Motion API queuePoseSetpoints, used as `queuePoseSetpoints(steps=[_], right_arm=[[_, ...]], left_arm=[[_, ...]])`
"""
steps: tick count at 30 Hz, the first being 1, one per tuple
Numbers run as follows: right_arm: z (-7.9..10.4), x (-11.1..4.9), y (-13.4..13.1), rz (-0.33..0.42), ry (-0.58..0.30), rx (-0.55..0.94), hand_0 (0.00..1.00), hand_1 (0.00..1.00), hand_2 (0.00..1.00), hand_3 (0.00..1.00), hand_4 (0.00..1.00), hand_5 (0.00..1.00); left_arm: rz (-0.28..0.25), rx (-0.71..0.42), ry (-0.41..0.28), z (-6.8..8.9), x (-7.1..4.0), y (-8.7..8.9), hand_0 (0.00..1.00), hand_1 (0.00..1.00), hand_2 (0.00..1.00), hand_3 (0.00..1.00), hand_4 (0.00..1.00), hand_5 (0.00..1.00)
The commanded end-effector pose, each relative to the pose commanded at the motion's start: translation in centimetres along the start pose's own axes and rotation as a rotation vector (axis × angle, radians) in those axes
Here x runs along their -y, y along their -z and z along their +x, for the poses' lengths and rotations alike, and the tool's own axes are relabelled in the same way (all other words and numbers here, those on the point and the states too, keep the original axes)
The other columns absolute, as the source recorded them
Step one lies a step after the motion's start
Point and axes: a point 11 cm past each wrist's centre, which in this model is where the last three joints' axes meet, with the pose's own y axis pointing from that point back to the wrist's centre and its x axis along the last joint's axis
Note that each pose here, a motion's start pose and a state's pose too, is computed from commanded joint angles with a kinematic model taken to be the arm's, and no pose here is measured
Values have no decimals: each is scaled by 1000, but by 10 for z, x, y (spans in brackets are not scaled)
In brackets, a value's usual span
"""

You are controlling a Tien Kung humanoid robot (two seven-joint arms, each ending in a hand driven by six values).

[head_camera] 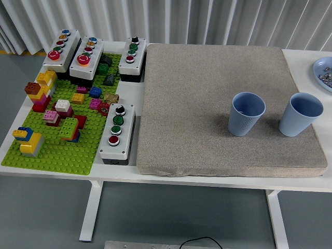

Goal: Pick cup pour cup place

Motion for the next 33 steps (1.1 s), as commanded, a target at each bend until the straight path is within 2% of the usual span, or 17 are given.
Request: queuePoseSetpoints(steps=[5, 7, 12, 17, 28, 33], right_arm=[[-2, -2, 4, 19, -2, -21, 858, 803, 856, 859, 798, 998], [-3, -4, 10, 54, -22, -35, 858, 803, 856, 859, 798, 998], [2, -10, 22, 164, -153, -30, 877, 808, 871, 878, 791, 998], [-6, -14, 29, 244, -130, -57, 890, 812, 880, 889, 786, 998], [-1, -15, 11, 181, -140, -68, 886, 810, 877, 886, 781, 998], [-1, -15, 10, 179, -141, -79, 885, 808, 873, 887, 780, 998]], left_arm=[[0, -1, 0, 0, 0, 0, 747, 734, 798, 663, 511, 941], [0, -1, 0, 0, 0, 0, 747, 734, 798, 663, 511, 941], [-2, -2, 0, 0, 0, -1, 747, 734, 798, 663, 511, 940], [-2, 0, -1, 0, 0, -1, 747, 734, 798, 664, 512, 940], [0, 0, -3, 2, 0, 2, 747, 733, 798, 664, 513, 940], [1, -4, -4, 1, 0, 0, 748, 734, 798, 665, 512, 939]])
